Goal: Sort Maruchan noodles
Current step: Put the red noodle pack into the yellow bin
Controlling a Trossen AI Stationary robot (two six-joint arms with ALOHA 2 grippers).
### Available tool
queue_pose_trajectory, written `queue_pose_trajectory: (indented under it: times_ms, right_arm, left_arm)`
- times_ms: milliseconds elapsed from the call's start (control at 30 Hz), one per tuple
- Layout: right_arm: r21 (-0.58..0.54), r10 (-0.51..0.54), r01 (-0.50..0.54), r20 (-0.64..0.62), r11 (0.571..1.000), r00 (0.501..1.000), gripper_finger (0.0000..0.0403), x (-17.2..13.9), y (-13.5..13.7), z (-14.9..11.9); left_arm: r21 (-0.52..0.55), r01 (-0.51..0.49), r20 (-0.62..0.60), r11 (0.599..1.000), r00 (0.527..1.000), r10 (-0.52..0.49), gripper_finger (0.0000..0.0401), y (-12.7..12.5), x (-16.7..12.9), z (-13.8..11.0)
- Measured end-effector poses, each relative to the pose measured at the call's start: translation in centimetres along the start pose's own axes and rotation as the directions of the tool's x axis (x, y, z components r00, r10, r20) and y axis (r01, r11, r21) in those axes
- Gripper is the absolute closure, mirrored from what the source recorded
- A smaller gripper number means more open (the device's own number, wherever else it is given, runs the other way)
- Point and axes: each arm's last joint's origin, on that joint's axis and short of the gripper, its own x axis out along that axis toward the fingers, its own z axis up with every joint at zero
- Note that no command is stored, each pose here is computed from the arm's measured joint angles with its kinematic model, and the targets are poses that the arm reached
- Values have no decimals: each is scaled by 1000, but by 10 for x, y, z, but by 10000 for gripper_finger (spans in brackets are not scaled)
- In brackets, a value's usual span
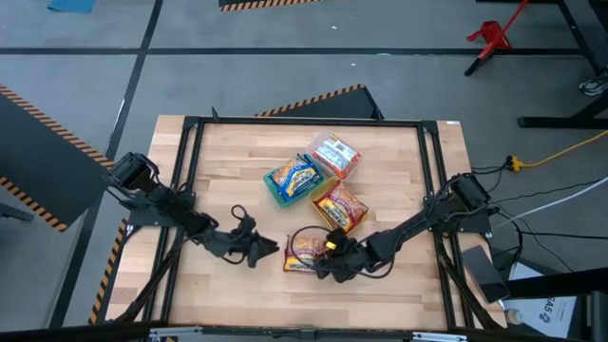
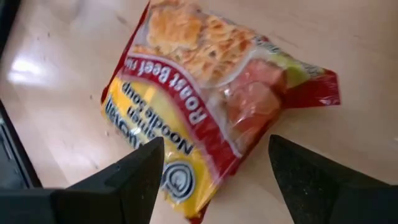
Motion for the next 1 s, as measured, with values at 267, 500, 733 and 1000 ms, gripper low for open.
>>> queue_pose_trajectory:
  times_ms: [267,500,733,1000]
  right_arm:
    - [40,15,-18,51,999,999,127,4,-10,0]
    - [36,22,-25,66,999,998,127,5,-9,2]
    - [39,28,-31,69,999,997,127,5,-8,2]
    - [60,44,-50,93,997,995,127,10,-8,6]
  left_arm:
    - [-31,-2,-23,1000,1000,1,254,5,6,-4]
    - [-105,61,-26,993,998,-64,254,13,17,-11]
    - [-221,18,-94,975,995,-40,254,19,28,-15]
    - [-212,-55,-175,976,984,18,254,12,49,-12]
